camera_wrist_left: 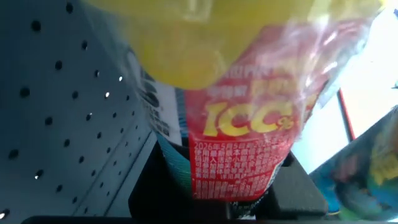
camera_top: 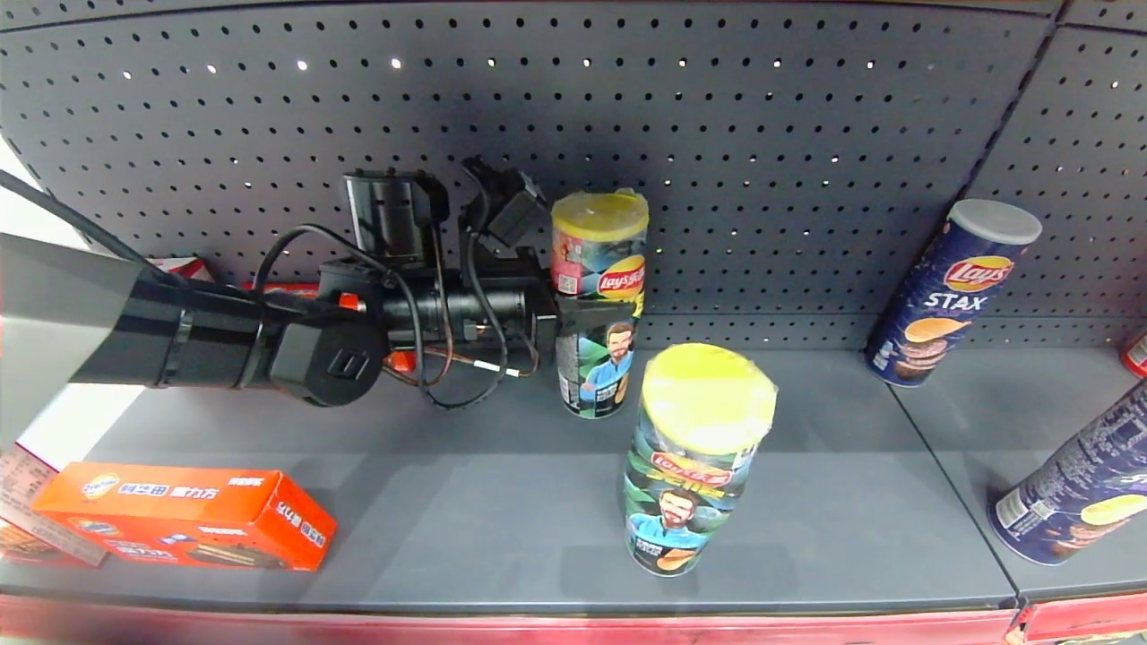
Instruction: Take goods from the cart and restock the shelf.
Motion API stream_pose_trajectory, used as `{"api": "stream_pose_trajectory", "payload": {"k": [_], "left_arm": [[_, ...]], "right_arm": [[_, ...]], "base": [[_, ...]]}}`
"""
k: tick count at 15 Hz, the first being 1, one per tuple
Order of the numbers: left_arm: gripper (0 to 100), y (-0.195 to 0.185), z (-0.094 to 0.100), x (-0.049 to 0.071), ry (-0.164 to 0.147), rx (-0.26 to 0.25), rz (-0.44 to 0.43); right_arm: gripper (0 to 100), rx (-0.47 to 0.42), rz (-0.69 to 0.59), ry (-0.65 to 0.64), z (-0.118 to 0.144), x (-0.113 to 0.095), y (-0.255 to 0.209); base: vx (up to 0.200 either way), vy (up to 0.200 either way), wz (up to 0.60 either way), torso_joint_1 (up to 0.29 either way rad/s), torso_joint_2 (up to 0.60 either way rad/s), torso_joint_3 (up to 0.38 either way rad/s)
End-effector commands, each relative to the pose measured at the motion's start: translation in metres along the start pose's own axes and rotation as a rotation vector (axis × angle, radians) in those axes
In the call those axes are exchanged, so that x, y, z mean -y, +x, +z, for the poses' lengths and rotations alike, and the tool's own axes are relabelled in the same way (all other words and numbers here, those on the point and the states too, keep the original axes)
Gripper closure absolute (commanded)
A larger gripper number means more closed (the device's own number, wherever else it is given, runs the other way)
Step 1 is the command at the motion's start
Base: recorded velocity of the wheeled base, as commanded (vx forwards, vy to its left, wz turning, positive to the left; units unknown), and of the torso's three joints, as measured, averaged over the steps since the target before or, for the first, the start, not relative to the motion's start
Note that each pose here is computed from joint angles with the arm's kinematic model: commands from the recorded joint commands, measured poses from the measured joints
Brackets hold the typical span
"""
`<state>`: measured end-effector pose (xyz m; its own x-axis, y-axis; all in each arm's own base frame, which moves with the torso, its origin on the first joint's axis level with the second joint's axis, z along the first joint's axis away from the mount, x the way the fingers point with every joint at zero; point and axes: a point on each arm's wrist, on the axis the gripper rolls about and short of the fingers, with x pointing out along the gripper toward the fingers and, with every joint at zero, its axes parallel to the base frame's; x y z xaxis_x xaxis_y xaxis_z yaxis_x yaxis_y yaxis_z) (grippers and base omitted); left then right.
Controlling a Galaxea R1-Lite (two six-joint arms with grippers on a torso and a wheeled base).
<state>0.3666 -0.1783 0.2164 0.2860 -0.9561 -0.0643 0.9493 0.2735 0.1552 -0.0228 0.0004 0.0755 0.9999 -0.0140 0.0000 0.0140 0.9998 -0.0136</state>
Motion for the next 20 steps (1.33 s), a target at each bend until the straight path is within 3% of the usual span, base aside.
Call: {"api": "stream_pose_trajectory", "payload": {"k": [1,3,15,16,20], "left_arm": [[100,0.007,-0.009,-0.008,0.023,-0.006,0.001],[100,0.012,-0.014,-0.013,0.051,-0.003,0.002],[100,0.017,-0.036,-0.010,0.034,-0.017,-0.009],[0,0.016,-0.037,-0.010,0.036,-0.015,-0.009],[0,0.008,-0.037,-0.012,0.023,-0.024,0.016]], "right_arm": [[0,-0.002,0.000,0.000,0.000,0.000,0.000],[0,0.000,0.000,0.000,0.000,0.000,0.000],[0,-0.002,0.000,0.000,0.000,0.000,0.000],[0,-0.002,0.000,0.000,0.000,0.000,0.000],[0,0.000,0.000,0.000,0.000,0.000,0.000]], "base": [[0.000,0.000,0.00,0.000,0.00,0.000],[0.000,0.000,0.00,0.000,0.00,0.000],[0.000,0.000,0.00,0.000,0.00,0.000],[0.000,0.000,0.00,0.000,0.00,0.000],[0.000,0.000,0.00,0.000,0.00,0.000]]}}
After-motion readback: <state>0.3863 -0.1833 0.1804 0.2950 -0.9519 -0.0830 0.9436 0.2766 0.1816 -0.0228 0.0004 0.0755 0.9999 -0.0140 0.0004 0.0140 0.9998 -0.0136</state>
